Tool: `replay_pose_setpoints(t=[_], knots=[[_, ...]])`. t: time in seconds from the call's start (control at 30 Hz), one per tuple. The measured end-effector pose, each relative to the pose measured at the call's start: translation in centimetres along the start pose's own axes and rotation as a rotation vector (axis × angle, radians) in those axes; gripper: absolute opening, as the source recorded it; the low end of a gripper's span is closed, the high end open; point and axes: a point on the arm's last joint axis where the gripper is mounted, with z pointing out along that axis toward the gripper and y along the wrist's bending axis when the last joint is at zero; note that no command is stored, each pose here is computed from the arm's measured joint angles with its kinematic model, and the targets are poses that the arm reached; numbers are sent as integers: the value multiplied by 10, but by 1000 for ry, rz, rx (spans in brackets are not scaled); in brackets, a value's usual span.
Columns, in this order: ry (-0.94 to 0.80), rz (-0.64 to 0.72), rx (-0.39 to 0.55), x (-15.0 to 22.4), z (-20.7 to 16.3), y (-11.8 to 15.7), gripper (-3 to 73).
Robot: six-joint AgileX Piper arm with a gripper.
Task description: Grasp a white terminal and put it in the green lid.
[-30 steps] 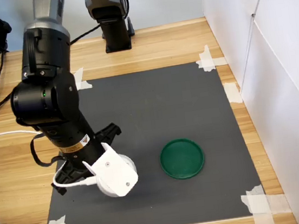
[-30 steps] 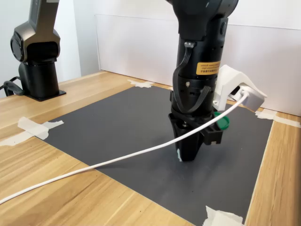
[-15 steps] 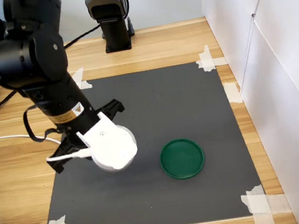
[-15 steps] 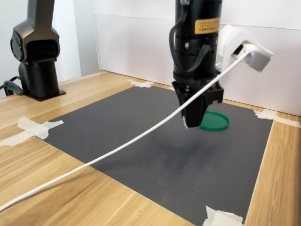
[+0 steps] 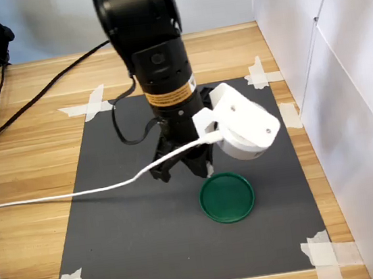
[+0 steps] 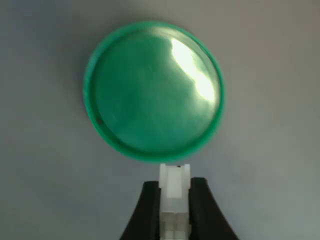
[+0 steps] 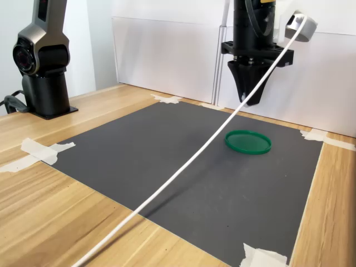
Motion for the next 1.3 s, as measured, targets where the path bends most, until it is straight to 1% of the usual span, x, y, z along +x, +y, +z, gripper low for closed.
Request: replay_pose_setpoints(t=[0.1,0.23,0.37,0.57,0.73,0.83,0.9,1.03,1.1,1.13,1.2,1.3], knots=[[15,-30,7,-2,16,12,90],[28,-29,5,6,37,22,90],[11,-15,26,9,46,23,90],[-39,-11,73,5,49,19,90],[-5,-2,44,7,64,20,90],[5,4,42,8,68,20,108],[8,3,49,8,68,19,138],[15,-4,55,8,71,18,238],[11,-4,59,8,71,18,313],[8,-3,62,8,71,18,364],[-8,2,76,6,68,17,430],[-54,10,115,3,53,15,472]])
